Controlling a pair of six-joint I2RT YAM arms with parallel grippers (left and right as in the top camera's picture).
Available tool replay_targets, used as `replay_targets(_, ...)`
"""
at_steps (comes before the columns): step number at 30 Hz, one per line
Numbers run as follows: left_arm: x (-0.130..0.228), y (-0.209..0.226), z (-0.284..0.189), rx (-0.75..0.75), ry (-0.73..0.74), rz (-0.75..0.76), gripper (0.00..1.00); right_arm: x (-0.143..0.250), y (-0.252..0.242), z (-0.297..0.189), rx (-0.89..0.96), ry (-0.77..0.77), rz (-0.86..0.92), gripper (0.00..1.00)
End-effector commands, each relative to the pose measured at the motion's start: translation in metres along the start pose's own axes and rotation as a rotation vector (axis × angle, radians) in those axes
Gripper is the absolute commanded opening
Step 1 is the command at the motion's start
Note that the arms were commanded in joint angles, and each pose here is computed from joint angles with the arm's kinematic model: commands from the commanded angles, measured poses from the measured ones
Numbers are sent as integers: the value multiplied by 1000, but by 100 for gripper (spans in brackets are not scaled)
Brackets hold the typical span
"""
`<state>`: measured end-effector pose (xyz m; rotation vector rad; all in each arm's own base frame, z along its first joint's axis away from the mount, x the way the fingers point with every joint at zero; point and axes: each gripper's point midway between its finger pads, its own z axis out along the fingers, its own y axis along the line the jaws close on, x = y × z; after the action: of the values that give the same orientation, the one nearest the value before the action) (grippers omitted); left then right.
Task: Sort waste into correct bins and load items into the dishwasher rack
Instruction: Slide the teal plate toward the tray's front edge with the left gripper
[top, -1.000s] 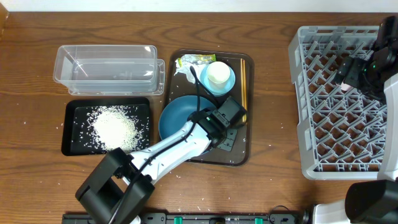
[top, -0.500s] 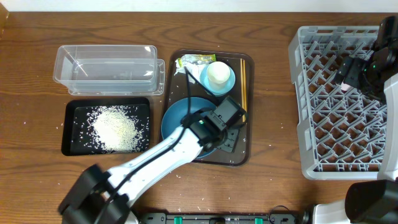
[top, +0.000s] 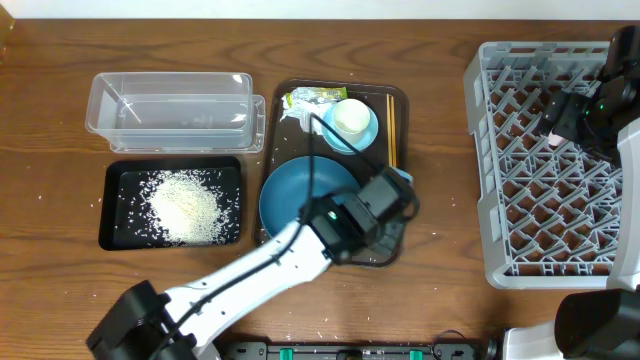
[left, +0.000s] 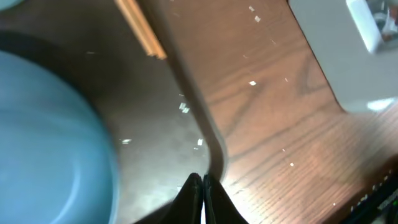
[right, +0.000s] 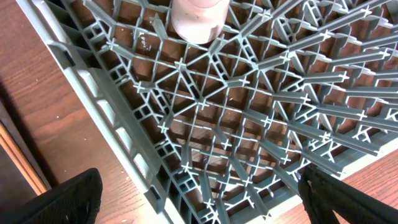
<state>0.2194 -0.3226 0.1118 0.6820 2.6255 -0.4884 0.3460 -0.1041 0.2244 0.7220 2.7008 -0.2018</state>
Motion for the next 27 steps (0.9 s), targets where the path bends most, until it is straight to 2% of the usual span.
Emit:
replay_targets(1,0,7,17,-102,-13,37,6,-3,-1,-2,5,-9,-5,99)
replay_targets(11,41,17,75,-165,156,64,6,-3,-1,-2,5,-9,-5,99)
replay_targets(27,81,-14,95,-159,227,123,6,-3,-1,-2,5,-9,-5,99)
